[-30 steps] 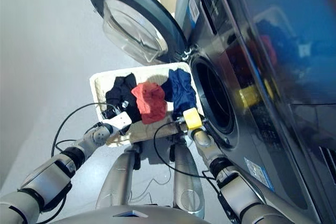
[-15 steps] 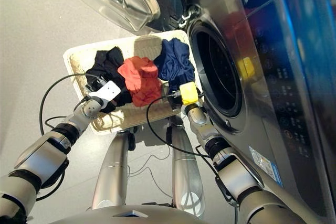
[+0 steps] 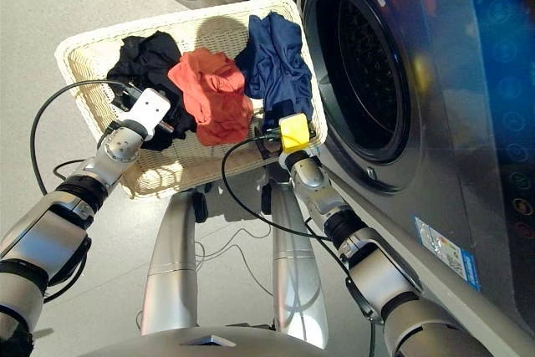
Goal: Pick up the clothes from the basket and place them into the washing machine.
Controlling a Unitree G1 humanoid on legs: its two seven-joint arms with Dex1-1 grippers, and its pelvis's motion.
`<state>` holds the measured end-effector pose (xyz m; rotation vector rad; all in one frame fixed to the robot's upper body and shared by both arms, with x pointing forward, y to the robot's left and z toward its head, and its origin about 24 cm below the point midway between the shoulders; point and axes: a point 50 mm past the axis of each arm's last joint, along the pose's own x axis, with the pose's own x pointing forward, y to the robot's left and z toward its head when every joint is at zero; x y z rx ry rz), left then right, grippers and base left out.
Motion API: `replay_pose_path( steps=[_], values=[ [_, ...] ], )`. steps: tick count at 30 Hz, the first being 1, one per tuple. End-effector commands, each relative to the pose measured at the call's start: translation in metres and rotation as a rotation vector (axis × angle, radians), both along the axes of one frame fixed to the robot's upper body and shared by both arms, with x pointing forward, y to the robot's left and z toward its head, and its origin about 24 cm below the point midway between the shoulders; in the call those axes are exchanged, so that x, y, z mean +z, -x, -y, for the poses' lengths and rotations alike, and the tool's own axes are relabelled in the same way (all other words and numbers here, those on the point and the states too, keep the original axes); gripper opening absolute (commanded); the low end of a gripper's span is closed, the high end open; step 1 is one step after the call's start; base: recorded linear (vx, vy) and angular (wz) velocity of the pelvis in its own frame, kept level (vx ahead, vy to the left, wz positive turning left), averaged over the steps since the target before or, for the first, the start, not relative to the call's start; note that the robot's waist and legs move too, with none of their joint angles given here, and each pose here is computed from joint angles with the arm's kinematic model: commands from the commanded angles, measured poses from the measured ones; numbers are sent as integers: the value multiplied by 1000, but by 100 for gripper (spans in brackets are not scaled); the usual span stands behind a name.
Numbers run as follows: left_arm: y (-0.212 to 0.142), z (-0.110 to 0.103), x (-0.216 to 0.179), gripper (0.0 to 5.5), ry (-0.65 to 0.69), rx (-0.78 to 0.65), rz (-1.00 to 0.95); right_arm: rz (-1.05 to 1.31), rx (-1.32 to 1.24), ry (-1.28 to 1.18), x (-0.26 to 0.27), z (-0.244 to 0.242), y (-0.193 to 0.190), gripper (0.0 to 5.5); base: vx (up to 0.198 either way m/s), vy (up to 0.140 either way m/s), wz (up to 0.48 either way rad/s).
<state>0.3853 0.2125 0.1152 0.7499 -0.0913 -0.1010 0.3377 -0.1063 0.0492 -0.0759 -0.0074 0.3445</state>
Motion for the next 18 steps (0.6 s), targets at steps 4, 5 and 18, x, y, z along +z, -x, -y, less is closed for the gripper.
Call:
replay_pose_path(
  steps=[4, 5, 18],
  values=[
    [0, -20, -12, 0, 125, 168, -60, 86, 89, -45, 11, -13, 9, 550, 0, 0, 0],
    [1, -18, -14, 0, 142, 157, -58, 82, 85, -40, 10, -11, 9, 550, 0, 0, 0],
    [41, 33, -63, 0, 492, -85, -114, -119, 64, 136, -54, 21, 39, 550, 35, -33, 45]
  ],
)
